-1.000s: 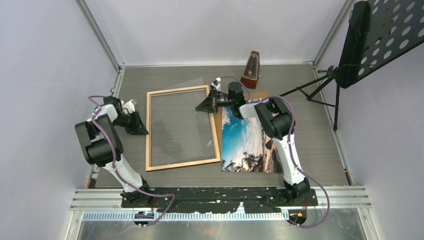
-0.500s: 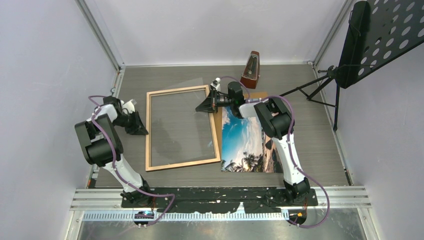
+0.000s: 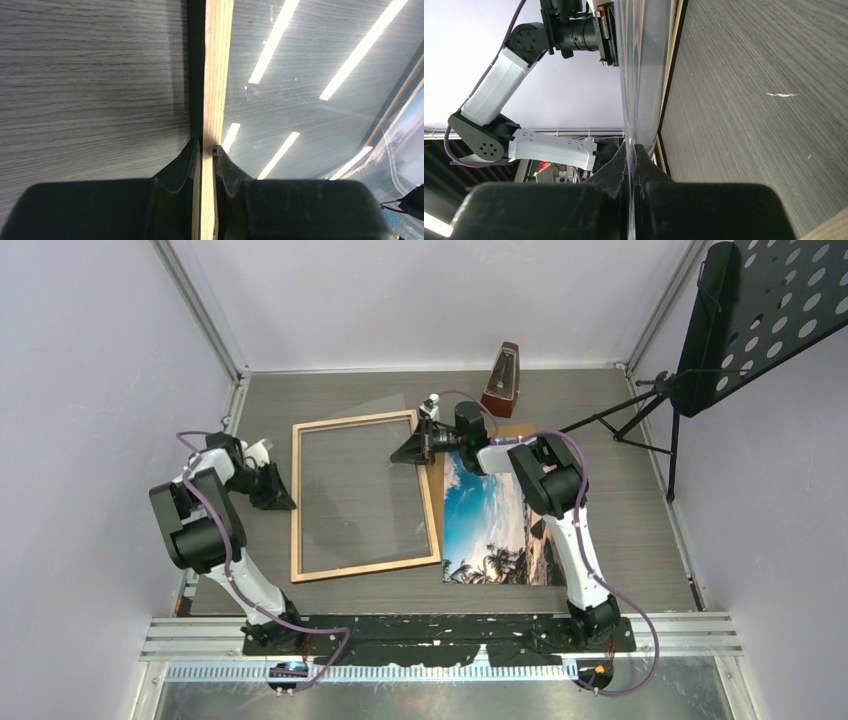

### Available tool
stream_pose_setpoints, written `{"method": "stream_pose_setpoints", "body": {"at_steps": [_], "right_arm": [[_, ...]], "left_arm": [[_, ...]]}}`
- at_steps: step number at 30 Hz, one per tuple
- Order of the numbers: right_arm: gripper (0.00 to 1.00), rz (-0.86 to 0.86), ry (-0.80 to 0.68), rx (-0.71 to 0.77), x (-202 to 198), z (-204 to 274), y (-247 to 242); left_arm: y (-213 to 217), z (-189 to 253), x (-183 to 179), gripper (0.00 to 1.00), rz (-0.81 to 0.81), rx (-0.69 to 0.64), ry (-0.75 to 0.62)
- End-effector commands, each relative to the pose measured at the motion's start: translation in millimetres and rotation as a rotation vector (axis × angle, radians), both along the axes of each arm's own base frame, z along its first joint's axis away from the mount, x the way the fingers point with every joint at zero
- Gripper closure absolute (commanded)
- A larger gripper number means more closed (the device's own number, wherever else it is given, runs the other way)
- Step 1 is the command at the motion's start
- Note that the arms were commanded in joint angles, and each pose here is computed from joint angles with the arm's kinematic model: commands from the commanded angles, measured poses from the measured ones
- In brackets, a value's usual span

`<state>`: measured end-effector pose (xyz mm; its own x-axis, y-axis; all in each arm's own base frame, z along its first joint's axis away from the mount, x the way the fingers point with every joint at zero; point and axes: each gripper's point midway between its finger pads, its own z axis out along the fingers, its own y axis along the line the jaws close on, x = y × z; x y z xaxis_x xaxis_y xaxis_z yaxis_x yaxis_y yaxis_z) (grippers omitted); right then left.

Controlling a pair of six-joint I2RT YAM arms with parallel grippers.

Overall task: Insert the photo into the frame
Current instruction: Place the photo frame item in the photo frame.

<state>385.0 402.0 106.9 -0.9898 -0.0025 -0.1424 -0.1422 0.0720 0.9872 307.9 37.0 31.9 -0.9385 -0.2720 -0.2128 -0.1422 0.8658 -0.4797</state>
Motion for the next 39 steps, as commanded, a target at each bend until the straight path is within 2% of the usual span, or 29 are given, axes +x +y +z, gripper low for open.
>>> {"method": "stream_pose_setpoints", "body": {"at_steps": [1, 39], "right_arm": [[0.94, 0.030, -0.060, 0.024, -1.4, 11.9, 10.0], [0.94, -0.006, -0.061, 0.006, -5.5, 2.0, 4.8]], "left_arm": [[-2.6, 3.5, 3.6, 0.88, -0.011, -0.026, -0.010], [-3.2, 2.2, 1.1, 0.88, -0.015, -0.027, -0.002]]}}
